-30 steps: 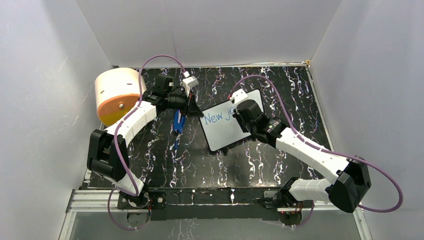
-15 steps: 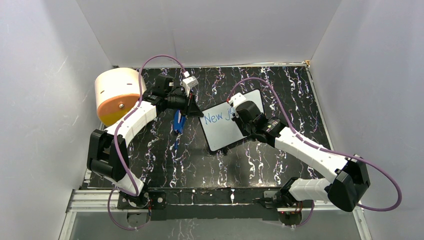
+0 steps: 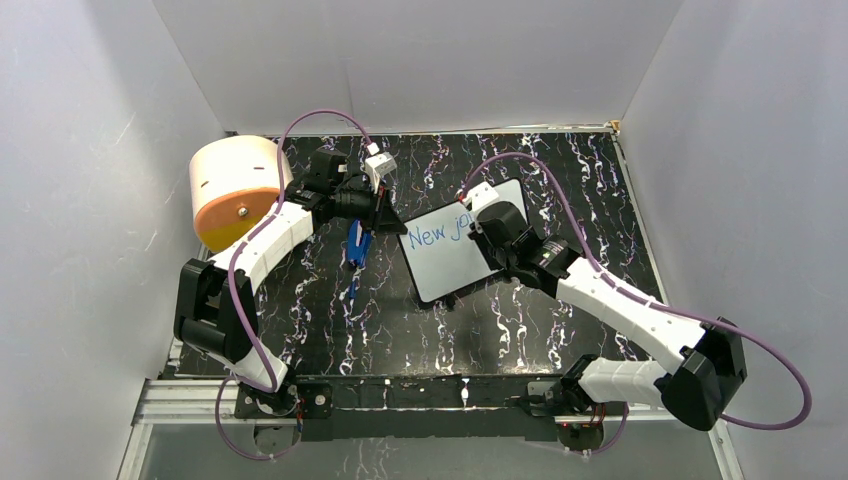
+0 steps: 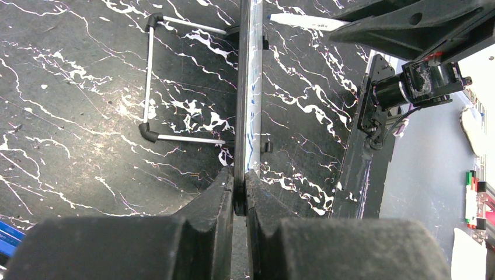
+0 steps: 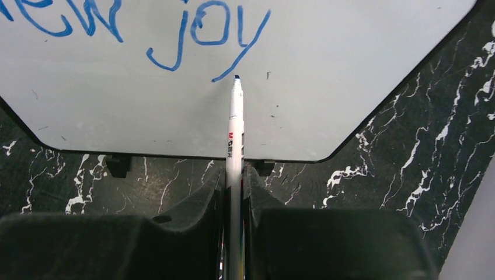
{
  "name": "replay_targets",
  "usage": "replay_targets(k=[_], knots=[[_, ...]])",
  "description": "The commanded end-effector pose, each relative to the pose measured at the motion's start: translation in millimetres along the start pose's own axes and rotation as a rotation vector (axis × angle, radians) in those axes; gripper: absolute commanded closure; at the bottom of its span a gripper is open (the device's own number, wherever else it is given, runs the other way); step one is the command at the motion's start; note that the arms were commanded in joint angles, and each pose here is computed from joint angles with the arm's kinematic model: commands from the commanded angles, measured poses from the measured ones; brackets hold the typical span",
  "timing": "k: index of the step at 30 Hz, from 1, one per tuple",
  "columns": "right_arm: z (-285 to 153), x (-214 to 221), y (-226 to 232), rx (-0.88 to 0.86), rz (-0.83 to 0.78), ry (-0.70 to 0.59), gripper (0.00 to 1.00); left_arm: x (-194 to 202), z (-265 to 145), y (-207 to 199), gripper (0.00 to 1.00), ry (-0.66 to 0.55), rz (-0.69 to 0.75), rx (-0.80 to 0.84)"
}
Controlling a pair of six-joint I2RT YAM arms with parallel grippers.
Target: Write a sentence on the whiteboard
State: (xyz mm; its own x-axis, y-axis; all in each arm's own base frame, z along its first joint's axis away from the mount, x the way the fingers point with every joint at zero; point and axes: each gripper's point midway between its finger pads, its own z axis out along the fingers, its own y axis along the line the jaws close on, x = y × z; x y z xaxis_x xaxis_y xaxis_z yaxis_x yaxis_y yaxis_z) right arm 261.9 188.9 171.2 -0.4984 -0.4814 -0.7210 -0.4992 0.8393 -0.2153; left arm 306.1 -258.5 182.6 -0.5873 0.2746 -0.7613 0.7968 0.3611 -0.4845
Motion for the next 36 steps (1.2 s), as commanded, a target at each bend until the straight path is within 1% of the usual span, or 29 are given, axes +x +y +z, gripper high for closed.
replay_targets(k=[1,15,25,34,36], knots=[[-15.8,-37.3,-20.8,0.077,0.049,-0.132,1.0,11.1,1.5,4.0,1.0,0.047,0.0,-0.021],[-11.6,-48.3,-37.0,0.129,0.08,-0.181,1.0,11.4,1.4,4.2,1.0,0.048,-0.001,-0.023],[-8.4,-55.2,-37.1,0.125,0.092,-0.202,1.0,10.9,1.3,3.6,1.0,0.047,0.001,-0.02],[-2.0,-57.0,-34.3,0.111,0.091,-0.195,1.0,11.4,1.5,3.5,1.0,0.048,0.001,-0.018],[-1.4,-57.6,-35.8,0.115,0.066,-0.193,1.0,10.8,1.6,3.3,1.0,0.047,0.001,-0.016]])
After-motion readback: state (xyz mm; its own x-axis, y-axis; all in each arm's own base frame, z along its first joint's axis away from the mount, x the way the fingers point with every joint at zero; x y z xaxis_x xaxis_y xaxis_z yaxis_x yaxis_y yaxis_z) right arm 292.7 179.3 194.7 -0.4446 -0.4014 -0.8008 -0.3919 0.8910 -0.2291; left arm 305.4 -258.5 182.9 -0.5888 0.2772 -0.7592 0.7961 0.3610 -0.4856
